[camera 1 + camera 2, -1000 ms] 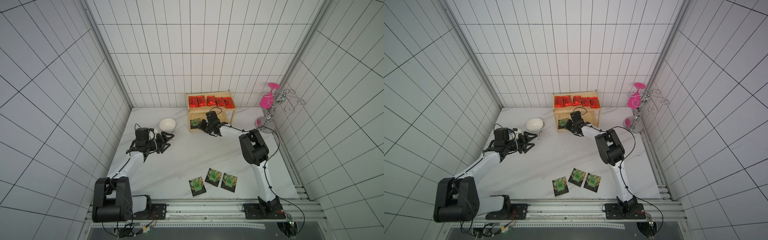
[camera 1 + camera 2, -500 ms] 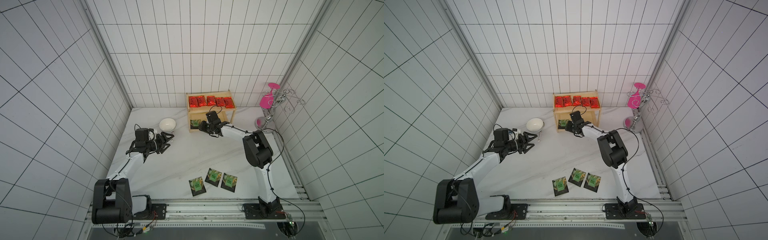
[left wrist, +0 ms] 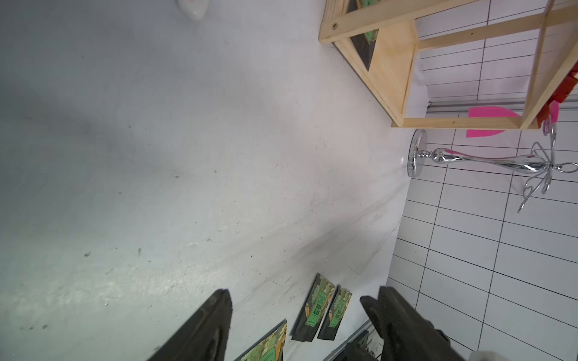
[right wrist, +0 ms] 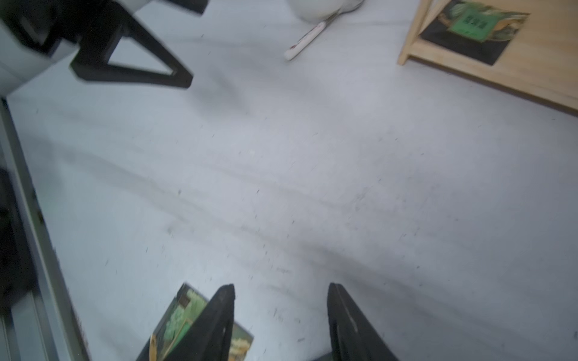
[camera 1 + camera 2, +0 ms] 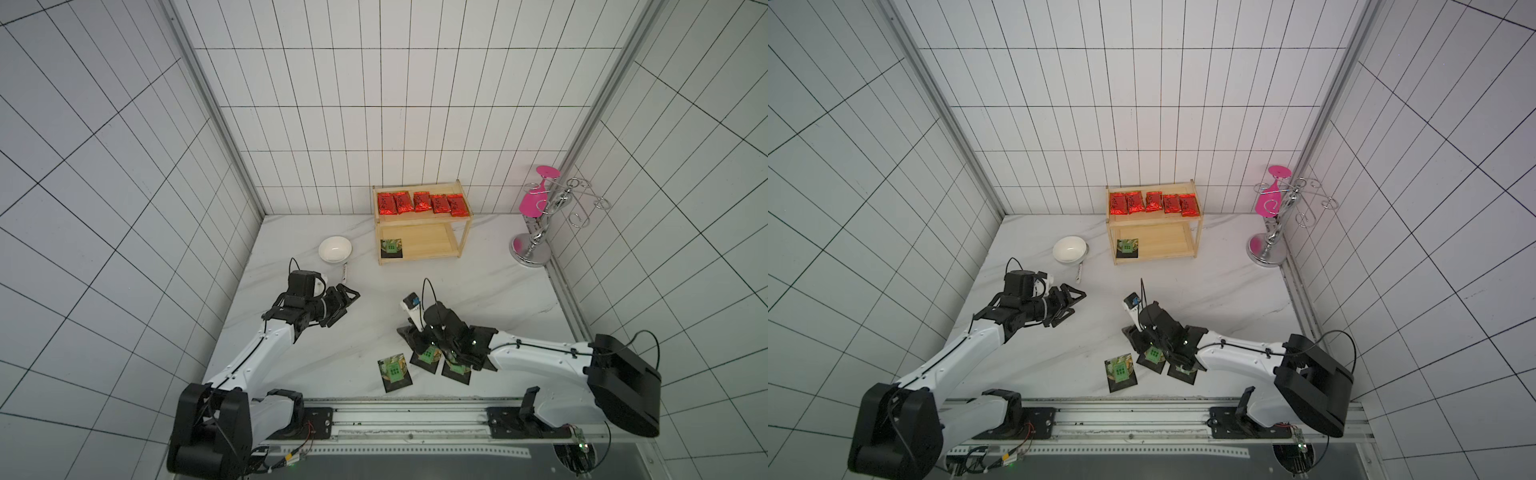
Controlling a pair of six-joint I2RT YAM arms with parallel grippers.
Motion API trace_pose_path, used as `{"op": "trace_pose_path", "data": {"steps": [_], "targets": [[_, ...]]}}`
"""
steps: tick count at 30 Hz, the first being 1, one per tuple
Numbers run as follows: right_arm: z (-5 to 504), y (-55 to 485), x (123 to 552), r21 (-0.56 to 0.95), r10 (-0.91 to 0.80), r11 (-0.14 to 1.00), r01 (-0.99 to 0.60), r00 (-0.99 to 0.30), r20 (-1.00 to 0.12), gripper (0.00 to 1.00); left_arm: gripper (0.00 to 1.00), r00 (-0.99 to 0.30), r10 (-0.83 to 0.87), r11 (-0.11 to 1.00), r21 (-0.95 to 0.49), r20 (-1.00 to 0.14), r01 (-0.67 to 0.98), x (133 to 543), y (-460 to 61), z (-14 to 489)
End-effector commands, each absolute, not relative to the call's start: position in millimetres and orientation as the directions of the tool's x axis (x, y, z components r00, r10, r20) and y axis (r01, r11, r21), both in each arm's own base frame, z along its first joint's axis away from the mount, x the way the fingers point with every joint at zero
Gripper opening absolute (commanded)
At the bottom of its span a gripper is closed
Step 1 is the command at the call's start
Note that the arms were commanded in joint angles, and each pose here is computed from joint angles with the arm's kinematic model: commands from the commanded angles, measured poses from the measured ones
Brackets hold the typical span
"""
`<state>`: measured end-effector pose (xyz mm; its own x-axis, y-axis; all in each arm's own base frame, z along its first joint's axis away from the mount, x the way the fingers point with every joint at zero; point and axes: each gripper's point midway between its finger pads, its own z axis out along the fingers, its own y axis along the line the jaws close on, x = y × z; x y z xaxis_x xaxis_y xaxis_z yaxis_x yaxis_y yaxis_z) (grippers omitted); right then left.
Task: Place the tea bags on the shelf by color
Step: Move the tea bag to the center of the board.
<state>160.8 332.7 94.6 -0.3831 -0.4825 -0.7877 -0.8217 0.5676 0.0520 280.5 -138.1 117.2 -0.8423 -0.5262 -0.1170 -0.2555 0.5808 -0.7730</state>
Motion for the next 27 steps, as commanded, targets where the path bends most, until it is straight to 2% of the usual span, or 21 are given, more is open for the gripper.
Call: {"op": "trace_pose_path", "data": {"steps": [1,3,9,14,20,27], "targets": [[89.2,323.7,147.5,-0.11,-0.548,0.551,-0.827,-0.26,-0.795,0.49,0.77,-0.852,-0.483,0.628,-0.757,-0.2,-0.179,280.1,-143.8,118.4],[78.6,325.4,130.4,-0.123,-0.59,0.514,-0.849,-0.246,-0.769,0.52,0.77,-0.864,-0.451,0.645,-0.751,-0.226,-0.14,277.6,-150.9,117.7],[58.4,336.6,88.7,-0.15,-0.677,0.403,-0.903,-0.183,-0.713,0.59,0.77,-0.883,-0.426,0.634,-0.761,-0.196,-0.137,275.7,-158.7,109.9],[41.2,338.7,80.4,-0.145,-0.727,0.374,-0.916,-0.193,-0.659,0.56,0.77,-0.892,-0.415,0.641,-0.753,-0.178,-0.148,280.5,-160.7,110.0],[26.2,337.6,97.0,-0.118,-0.734,0.426,-0.897,-0.267,-0.624,0.44,0.78,-0.889,-0.431,0.633,-0.754,-0.154,-0.176,281.9,-154.8,103.7],[16.1,349.8,129.3,-0.066,-0.712,0.485,-0.872,-0.349,-0.61,0.44,0.78,-0.891,-0.441,0.607,-0.768,-0.109,-0.206,272.5,-150.4,92.9]]}}
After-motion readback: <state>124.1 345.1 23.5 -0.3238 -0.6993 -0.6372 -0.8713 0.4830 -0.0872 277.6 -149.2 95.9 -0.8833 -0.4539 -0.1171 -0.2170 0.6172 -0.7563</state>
